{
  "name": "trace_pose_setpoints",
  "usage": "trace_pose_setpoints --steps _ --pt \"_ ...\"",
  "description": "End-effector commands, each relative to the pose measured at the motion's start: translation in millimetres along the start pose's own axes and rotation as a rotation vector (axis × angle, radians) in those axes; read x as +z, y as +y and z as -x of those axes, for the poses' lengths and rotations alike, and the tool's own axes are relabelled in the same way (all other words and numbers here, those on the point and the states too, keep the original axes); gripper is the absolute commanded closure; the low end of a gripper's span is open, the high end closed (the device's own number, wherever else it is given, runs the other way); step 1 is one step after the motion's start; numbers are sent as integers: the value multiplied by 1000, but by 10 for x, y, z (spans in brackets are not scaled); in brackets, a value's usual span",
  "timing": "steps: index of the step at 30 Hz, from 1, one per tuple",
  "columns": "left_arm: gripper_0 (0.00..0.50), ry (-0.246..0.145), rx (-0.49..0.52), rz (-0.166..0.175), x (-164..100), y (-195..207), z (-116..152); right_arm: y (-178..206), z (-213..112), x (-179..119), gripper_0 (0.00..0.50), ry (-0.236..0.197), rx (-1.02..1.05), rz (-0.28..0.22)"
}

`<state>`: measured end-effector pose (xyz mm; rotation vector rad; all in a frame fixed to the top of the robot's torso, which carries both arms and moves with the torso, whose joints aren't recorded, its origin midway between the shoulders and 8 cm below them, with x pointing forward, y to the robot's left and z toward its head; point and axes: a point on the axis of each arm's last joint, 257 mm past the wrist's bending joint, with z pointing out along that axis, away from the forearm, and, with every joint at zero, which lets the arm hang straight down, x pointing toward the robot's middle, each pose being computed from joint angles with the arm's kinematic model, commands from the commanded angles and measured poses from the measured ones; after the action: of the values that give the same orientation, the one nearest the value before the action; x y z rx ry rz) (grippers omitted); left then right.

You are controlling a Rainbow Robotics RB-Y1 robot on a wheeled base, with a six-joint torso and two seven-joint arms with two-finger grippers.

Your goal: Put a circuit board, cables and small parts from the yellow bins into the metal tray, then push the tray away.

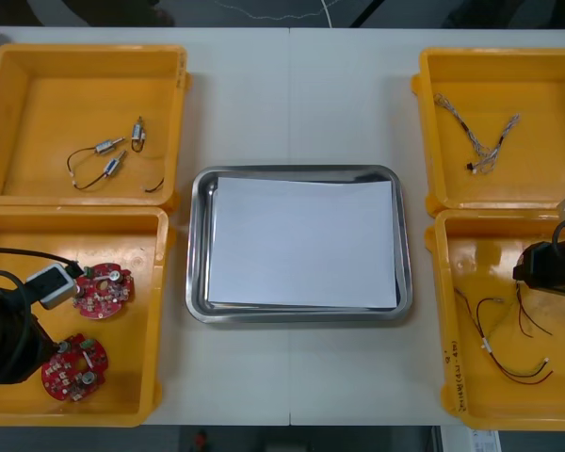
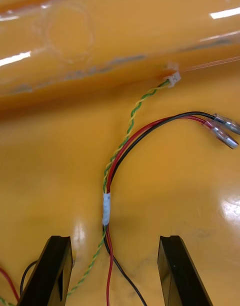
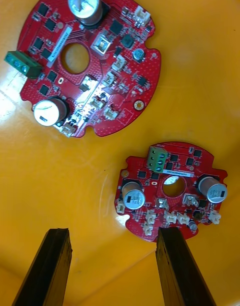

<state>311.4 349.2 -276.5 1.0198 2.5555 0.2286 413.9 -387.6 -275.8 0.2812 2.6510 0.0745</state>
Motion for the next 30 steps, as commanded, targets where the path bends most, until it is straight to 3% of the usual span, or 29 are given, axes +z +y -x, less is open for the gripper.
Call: trace_pose_setpoints --steps 1,5,9,30 --pt "0 16 58 0 53 -59 -64 129 76 110 0 -16 -11 10" --pt "0 4 56 -11 177 -80 -38 89 48 173 0 -6 0 8" --pt "0 -11 68 8 276 -66 -2 77 -2 189 0 11 2 1" --pt "0 -12 72 24 397 3 24 106 -147 279 0 42 -7 -18"
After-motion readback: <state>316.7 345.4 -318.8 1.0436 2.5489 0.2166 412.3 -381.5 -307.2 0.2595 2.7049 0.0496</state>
